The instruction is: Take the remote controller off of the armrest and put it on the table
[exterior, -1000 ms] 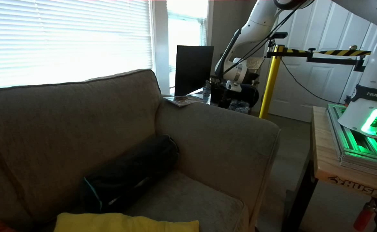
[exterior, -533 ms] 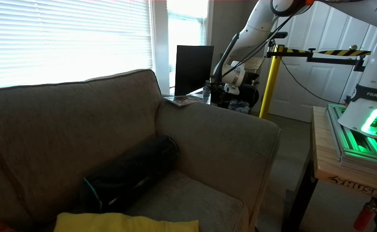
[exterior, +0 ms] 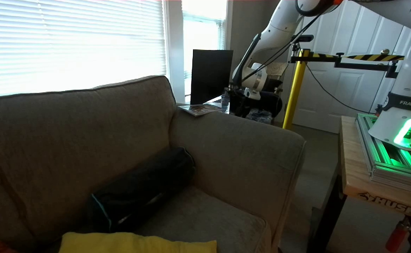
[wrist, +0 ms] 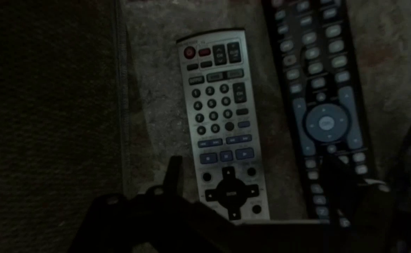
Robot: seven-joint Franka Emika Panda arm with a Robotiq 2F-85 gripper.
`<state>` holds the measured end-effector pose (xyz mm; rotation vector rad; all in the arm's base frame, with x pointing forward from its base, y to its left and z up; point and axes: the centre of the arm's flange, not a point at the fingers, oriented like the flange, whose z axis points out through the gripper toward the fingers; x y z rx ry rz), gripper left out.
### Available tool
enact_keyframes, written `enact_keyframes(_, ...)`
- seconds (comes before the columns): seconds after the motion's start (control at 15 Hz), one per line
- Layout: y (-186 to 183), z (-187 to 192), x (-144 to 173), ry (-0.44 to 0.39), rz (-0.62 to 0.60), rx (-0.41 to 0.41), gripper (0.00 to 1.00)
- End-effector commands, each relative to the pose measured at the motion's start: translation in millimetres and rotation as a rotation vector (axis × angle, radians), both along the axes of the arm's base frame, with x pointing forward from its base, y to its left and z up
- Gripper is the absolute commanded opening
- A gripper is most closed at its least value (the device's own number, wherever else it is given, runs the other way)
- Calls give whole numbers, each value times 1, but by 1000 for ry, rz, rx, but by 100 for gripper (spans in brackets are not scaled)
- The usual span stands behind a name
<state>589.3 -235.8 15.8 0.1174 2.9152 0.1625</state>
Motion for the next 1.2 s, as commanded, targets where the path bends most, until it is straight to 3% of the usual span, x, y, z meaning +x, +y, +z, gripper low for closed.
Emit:
enact_keyframes(0.0,-2,52,-13,29,67,-20,100)
enact_keyframes(0.33,-19,140,-45,104,355,-93,100)
enact_keyframes(0.53,-22,196,-61,112,502,-178,100)
enact_keyframes(0.87,36,267,-78,138,763,-303,100)
enact_keyframes(1.13,107,295,-89,155,1023,-383,100)
